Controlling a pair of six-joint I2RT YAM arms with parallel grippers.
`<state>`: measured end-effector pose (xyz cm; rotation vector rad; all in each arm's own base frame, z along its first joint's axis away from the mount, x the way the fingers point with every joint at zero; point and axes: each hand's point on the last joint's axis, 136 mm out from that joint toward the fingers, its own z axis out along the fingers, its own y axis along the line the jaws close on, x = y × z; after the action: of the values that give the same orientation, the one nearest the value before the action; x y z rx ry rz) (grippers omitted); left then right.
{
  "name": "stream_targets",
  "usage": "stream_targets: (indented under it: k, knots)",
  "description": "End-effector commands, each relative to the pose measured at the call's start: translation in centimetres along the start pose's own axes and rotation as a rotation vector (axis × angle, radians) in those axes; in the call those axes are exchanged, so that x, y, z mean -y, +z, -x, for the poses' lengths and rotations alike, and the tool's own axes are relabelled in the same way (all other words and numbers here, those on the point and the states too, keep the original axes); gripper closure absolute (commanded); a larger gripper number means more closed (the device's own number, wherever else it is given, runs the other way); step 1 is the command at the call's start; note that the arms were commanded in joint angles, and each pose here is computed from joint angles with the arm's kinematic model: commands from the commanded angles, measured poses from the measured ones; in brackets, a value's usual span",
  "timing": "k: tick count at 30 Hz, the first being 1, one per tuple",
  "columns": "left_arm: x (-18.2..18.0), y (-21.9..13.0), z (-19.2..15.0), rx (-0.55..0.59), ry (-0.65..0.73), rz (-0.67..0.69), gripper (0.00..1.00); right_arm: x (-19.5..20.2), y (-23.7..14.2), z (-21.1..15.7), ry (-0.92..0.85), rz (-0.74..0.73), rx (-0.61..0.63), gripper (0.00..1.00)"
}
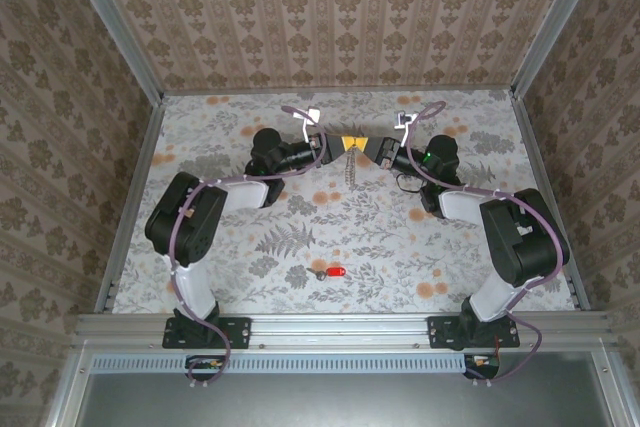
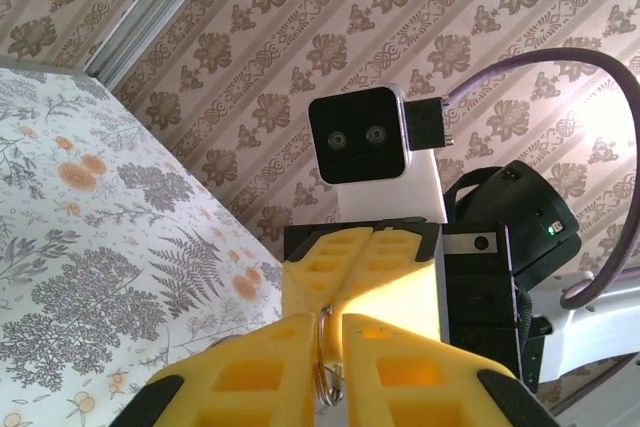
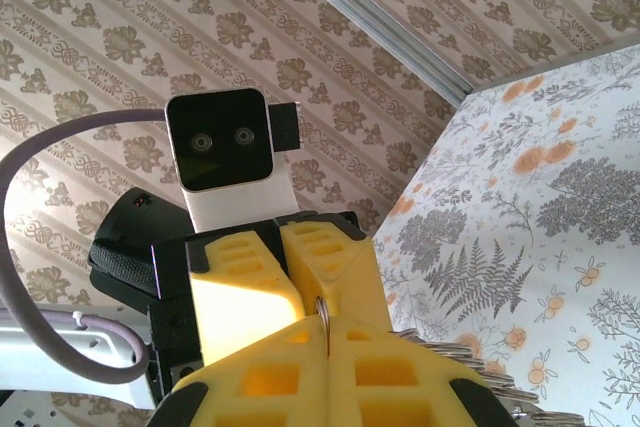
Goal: Put the keys on the keyring
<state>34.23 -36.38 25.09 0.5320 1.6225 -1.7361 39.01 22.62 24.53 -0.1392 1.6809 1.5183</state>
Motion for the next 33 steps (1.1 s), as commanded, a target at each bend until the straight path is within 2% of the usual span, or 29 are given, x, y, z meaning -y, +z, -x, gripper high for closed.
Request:
stream_targets:
  k: [1, 11, 17, 24, 27, 33]
  knots:
    - [1.5, 0.2, 0.6, 0.025, 0.042, -0.06, 0.85, 0.3, -0.3, 0.7, -0.008, -0.008, 0.043, 1.0]
    - [1.5, 0.2, 0.1, 0.019, 0.039, -0.057, 0.88, 1.1, -0.5, 1.0, 0.008, -0.032, 0.071, 1.0]
    - [1.4, 0.2, -0.2, 0.015, 0.035, -0.055, 0.83, 1.3, -0.6, 1.1, 0.015, -0.035, 0.081, 1.0]
    - [1.5, 0.4, -0.4, 0.007, 0.037, -0.062, 0.92, 1.3, -0.6, 1.1, 0.017, -0.033, 0.081, 1.0]
    - [1.5, 0.5, -0.6, 0.002, 0.036, -0.065, 0.93, 1.2, -0.6, 1.0, 0.017, -0.03, 0.076, 1.0]
    - [1.3, 0.6, -0.8, -0.006, 0.032, -0.066, 0.85, 1.1, -0.6, 1.0, 0.016, -0.027, 0.072, 1.0]
